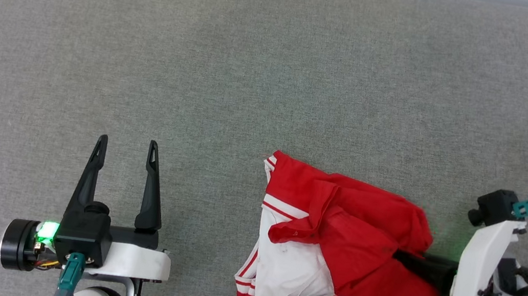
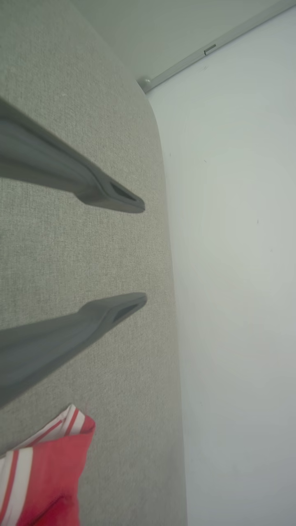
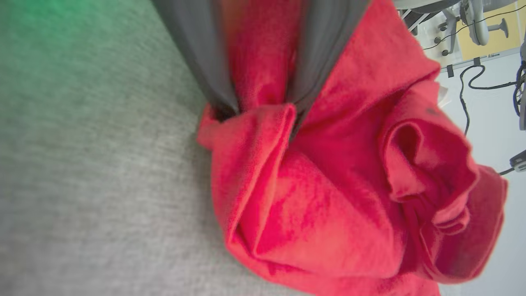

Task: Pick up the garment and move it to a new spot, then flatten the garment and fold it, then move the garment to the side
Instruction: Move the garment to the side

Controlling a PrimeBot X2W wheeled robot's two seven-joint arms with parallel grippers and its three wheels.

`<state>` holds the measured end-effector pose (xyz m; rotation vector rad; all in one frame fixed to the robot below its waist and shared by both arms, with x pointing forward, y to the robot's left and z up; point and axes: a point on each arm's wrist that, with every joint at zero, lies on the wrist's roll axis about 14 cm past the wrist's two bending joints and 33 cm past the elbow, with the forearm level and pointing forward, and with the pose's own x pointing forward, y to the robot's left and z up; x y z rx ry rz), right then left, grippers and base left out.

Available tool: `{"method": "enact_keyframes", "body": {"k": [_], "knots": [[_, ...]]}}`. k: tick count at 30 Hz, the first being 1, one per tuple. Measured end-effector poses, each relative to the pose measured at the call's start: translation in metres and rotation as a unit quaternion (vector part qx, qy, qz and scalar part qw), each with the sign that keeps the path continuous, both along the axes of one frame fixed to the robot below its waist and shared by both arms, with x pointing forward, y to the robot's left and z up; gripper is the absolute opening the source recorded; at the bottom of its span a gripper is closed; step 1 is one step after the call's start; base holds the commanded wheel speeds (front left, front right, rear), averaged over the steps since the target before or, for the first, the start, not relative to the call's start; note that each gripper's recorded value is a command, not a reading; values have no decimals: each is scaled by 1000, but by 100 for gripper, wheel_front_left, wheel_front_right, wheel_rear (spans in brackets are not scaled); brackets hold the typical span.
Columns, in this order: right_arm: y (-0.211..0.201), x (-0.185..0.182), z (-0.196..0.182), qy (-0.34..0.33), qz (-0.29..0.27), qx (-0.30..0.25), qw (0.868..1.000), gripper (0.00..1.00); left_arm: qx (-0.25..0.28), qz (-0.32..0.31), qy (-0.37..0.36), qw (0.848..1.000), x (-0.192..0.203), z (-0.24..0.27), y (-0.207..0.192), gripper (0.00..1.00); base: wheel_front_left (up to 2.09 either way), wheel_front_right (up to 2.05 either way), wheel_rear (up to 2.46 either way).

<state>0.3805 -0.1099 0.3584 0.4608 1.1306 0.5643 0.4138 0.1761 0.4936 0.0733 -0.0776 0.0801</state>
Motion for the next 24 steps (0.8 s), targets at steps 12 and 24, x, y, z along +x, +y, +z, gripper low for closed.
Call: {"method": "enact_keyframes", "body": {"k": [12, 24], "knots": [[7, -8, 29, -68, 31, -12, 997, 0, -4, -1, -12, 1000, -19, 13, -1, 100, 0, 0, 0], [-48, 18, 128, -244, 76, -125, 959, 0, -17, -44, -28, 998, -16, 23, -32, 100, 0, 0, 0]]}}
